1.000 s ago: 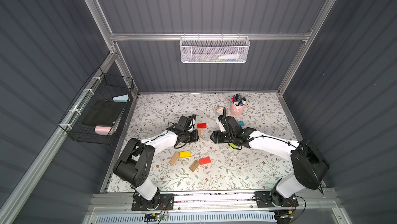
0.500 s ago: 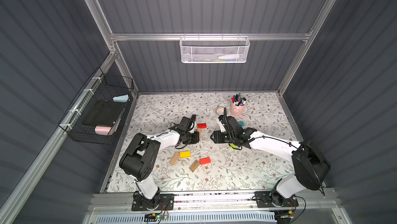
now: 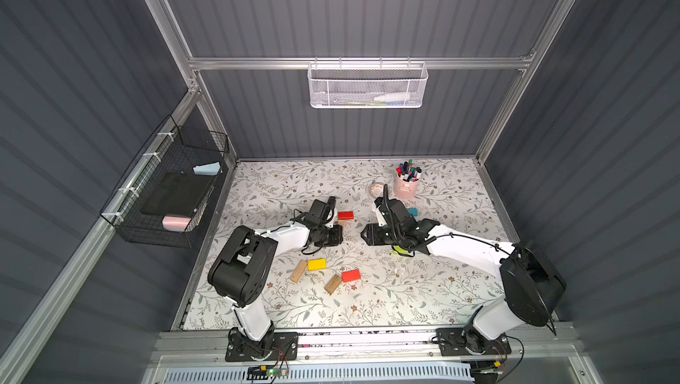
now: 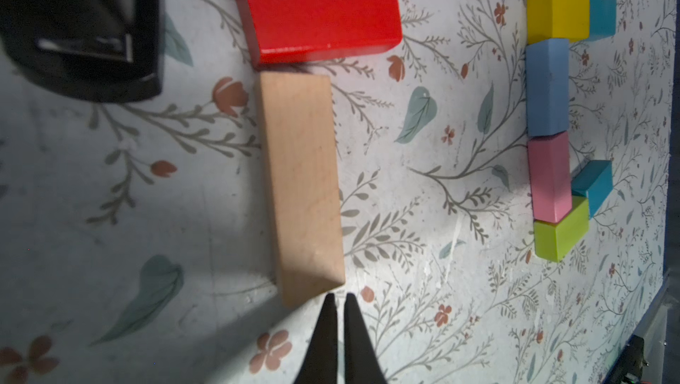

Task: Assemble the letter c with building blocks
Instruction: Assemble the building block at the center of the board.

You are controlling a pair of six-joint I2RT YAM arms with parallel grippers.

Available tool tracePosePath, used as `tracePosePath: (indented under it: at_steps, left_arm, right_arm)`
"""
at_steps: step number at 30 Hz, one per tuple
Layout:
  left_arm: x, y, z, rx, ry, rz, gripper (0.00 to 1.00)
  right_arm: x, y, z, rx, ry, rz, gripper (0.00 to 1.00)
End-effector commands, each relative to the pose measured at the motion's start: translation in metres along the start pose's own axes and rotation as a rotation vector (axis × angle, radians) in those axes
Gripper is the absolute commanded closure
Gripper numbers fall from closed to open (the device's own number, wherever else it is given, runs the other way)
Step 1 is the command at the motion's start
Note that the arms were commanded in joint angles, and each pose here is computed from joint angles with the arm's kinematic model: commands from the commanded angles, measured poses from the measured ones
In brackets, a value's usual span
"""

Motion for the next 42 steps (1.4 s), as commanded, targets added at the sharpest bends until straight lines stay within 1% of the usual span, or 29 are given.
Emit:
tracePosePath:
  at_steps: [1,11,15,18,20,23,25,28,32,34,36,42]
  left_arm:
    - [-0.004,-0.006,-0.006,-0.012,-0.004,0.018,0.93]
    - [-0.009,-0.006,-0.009,-0.012,-0.006,0.022,0.92]
    - [-0.002,-0.016,-0.014,-0.034,-0.03,0.065,0.9]
    - [0.009,-0.03,-0.019,-0.062,-0.06,0.121,0.86]
    - [0.015,-0.035,-0.021,-0.073,-0.072,0.132,0.8]
    - [0.024,-0.037,-0.021,-0.079,-0.072,0.125,0.66]
    - [0.031,-0.037,-0.02,-0.074,-0.072,0.109,0.56]
    - [0.042,-0.034,-0.015,-0.058,-0.059,0.073,0.5]
    - [0.057,-0.028,-0.012,-0.049,-0.066,0.013,0.44]
    - [0.064,-0.024,-0.005,-0.036,-0.052,-0.015,0.41]
    - [0.07,-0.015,0.002,-0.008,-0.035,-0.07,0.38]
    - [0.094,0.012,0.027,0.072,-0.013,-0.231,0.36]
  right_arm:
    - [0.004,-0.003,0.003,-0.001,0.003,0.013,0.46]
    - [0.007,-0.003,0.002,-0.003,-0.002,0.014,0.46]
    - [0.006,-0.003,0.002,0.001,-0.005,0.015,0.46]
    - [0.004,-0.006,0.003,0.001,-0.008,0.023,0.46]
    - [0.004,-0.008,0.004,-0.001,-0.004,0.027,0.46]
    - [0.006,-0.008,0.004,-0.002,-0.01,0.027,0.44]
    - [0.009,-0.007,0.004,0.002,-0.015,0.025,0.43]
    - [0.013,-0.007,0.004,0.011,-0.012,0.026,0.42]
    - [0.017,-0.006,0.008,0.036,0.009,0.018,0.4]
    - [0.018,-0.005,0.012,0.053,0.023,0.008,0.39]
    - [0.018,-0.006,0.016,0.069,0.046,0.009,0.38]
    - [0.014,-0.011,0.03,0.113,0.107,0.015,0.36]
Point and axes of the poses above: each gripper's point midway between its finger pads, its own x axis back along the fingers, its own y axis along the line the jaws close on, z = x × y, the point moved 1 cm from there along x, back along the fingers, and after that the axes turned 3 degrees about -x, right-handed, at the moved point
